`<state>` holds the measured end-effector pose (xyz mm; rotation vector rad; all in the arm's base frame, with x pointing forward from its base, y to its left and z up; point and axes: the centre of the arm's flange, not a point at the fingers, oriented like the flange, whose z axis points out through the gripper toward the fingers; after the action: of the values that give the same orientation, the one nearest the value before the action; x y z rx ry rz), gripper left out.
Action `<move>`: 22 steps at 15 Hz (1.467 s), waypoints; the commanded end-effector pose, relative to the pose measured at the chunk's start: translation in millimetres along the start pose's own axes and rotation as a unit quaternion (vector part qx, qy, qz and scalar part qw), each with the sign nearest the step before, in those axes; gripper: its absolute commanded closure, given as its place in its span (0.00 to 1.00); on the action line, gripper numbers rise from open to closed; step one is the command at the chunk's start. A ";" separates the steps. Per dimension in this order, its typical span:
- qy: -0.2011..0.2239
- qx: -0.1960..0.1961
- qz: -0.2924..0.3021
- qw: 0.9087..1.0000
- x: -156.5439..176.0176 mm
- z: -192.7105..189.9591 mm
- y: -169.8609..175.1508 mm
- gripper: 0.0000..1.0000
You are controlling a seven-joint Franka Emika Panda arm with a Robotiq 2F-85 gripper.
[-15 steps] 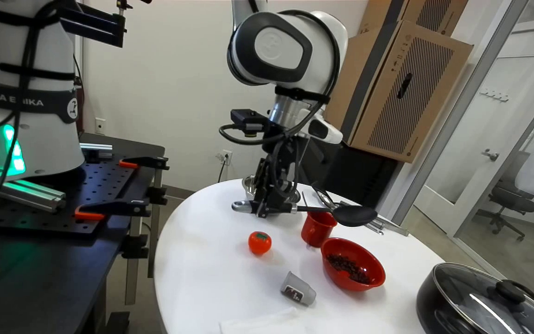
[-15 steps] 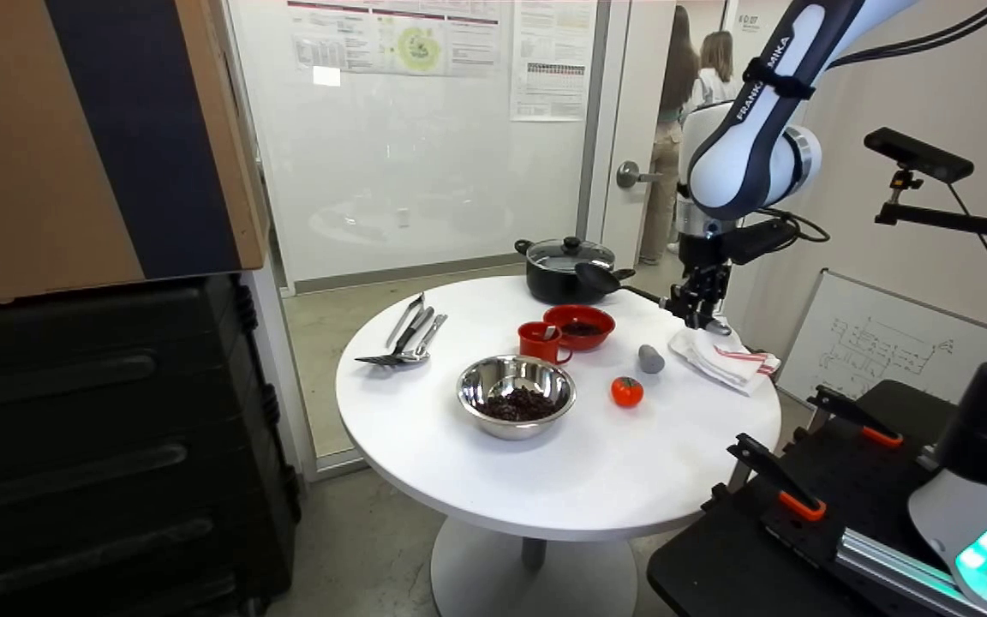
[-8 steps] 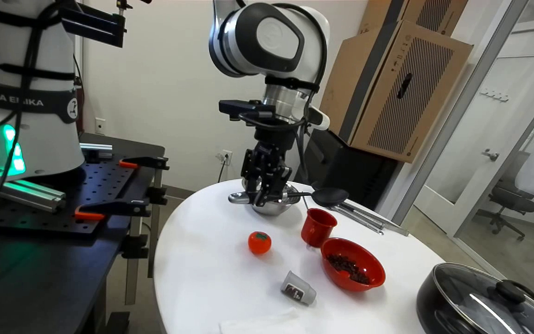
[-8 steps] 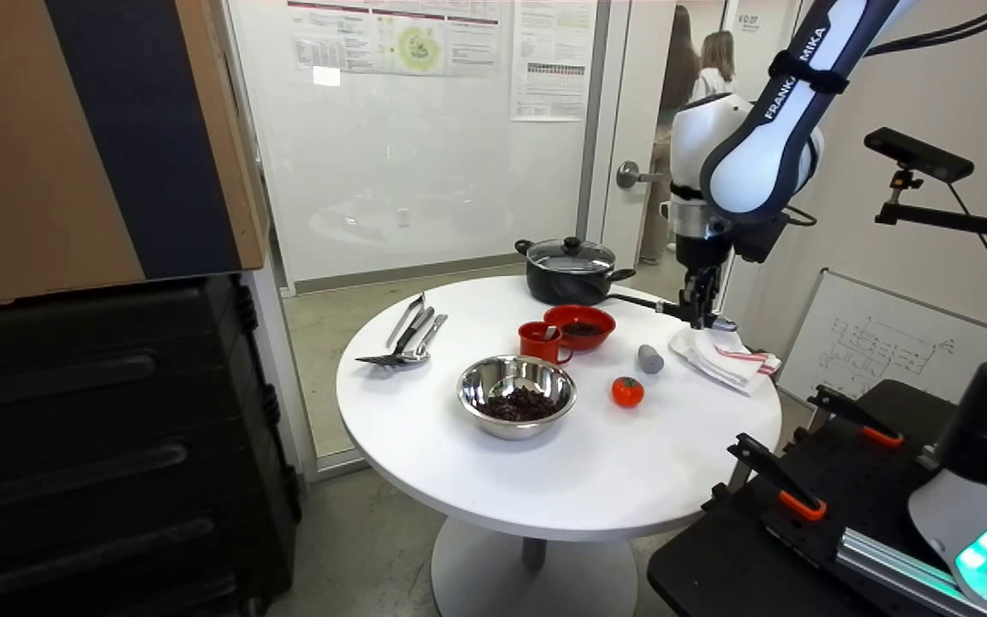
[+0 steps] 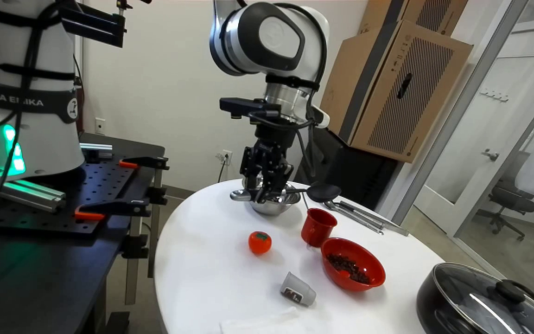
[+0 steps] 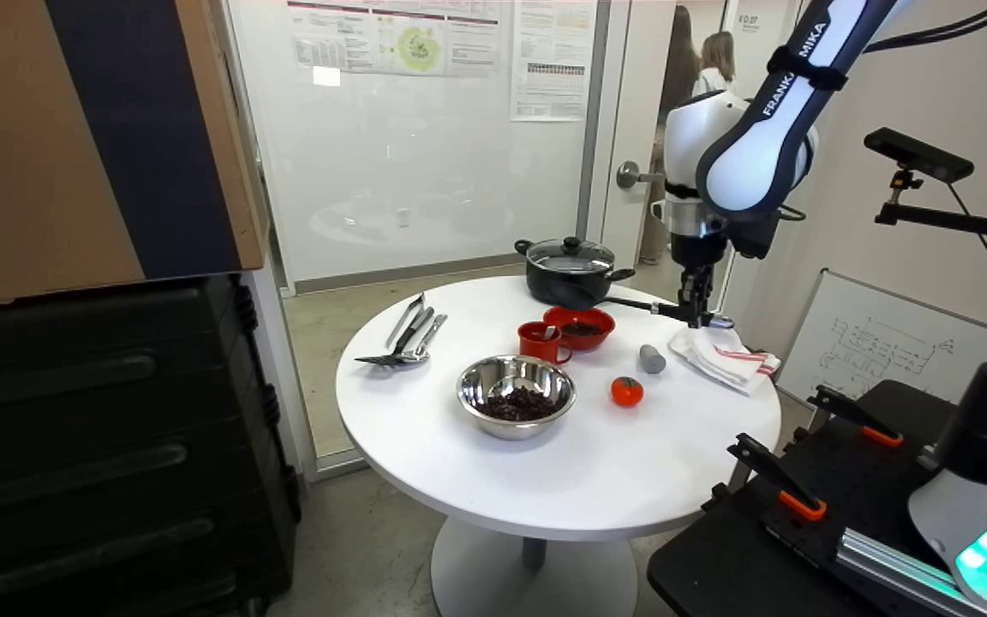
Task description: Pick up the spoon and stir the objects in the silver bowl
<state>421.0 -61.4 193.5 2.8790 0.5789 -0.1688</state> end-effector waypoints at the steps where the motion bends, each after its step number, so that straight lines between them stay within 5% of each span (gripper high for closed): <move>1: -0.016 -0.019 -0.091 0.996 13.5 -34.0 -13.5 0.90; 5: -0.058 -0.025 -0.187 0.980 32.3 -52.8 -36.7 0.90; 10: -0.133 -0.031 -0.278 0.951 50.3 -59.9 -58.8 0.90; 22: -0.264 -0.063 -0.326 0.905 106.0 -43.2 -80.1 0.90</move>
<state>468.3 47.8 216.3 2.3219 1.3178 -0.8457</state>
